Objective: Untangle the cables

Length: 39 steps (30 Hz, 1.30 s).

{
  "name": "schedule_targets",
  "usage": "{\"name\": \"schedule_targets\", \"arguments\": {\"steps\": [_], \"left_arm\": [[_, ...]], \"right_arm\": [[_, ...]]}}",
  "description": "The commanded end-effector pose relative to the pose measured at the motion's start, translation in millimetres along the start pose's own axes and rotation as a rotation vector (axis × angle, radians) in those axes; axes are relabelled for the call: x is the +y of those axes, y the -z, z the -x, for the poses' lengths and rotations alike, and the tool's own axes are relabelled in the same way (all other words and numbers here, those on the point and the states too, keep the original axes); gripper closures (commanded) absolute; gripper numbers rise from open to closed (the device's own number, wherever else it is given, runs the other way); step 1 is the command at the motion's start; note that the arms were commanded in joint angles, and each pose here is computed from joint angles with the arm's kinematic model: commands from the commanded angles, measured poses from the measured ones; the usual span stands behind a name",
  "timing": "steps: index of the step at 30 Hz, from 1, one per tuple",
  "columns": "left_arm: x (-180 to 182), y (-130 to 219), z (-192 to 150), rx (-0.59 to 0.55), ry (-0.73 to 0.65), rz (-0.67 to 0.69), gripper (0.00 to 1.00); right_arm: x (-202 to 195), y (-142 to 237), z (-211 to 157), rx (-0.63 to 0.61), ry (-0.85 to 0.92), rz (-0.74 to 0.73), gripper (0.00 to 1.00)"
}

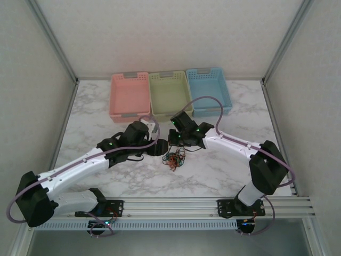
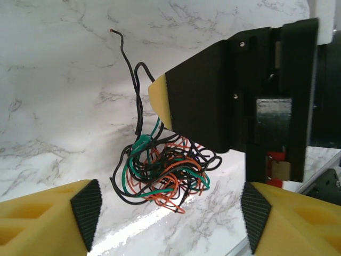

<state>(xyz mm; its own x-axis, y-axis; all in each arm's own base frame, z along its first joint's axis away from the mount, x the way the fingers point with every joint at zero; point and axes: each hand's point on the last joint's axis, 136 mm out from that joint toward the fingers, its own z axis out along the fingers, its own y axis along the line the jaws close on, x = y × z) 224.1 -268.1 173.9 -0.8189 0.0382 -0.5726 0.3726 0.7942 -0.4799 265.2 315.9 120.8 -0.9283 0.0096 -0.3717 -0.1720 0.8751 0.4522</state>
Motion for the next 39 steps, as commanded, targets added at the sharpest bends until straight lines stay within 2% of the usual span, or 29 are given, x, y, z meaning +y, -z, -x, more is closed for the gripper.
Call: {"name": "schedule_targets", "arguments": {"steps": [1, 11, 16, 20, 31, 35, 39], "left_arm": [[-4, -6, -2, -0.012, 0.009, -0.037, 0.33], [4, -27, -7, 0.024, 0.002, 0.002, 0.36], [5, -35, -11, 0.045, 0.006, 0.003, 0.44], [10, -40, -16, 0.048, 0.013, 0.011, 0.46], [15, -51, -22, 0.071, 0.018, 0.023, 0.62], [17, -52, -23, 0.067, 0.021, 0.026, 0.74], [21, -49, -23, 0.055, 0.023, 0.043, 0.96]], "right_arm": [[8, 10, -1, 0.01, -0.044, 0.1, 1.0], [-5, 7, -5, 0.03, -0.084, 0.13, 1.0], [-7, 8, -6, 0.03, -0.082, 0.131, 1.0], [-9, 7, -6, 0.031, -0.083, 0.129, 1.0], [-11, 6, -9, 0.033, -0.086, 0.131, 1.0], [-12, 8, -9, 0.029, -0.077, 0.127, 1.0], [-14, 9, -8, 0.027, -0.075, 0.123, 1.0]]}}
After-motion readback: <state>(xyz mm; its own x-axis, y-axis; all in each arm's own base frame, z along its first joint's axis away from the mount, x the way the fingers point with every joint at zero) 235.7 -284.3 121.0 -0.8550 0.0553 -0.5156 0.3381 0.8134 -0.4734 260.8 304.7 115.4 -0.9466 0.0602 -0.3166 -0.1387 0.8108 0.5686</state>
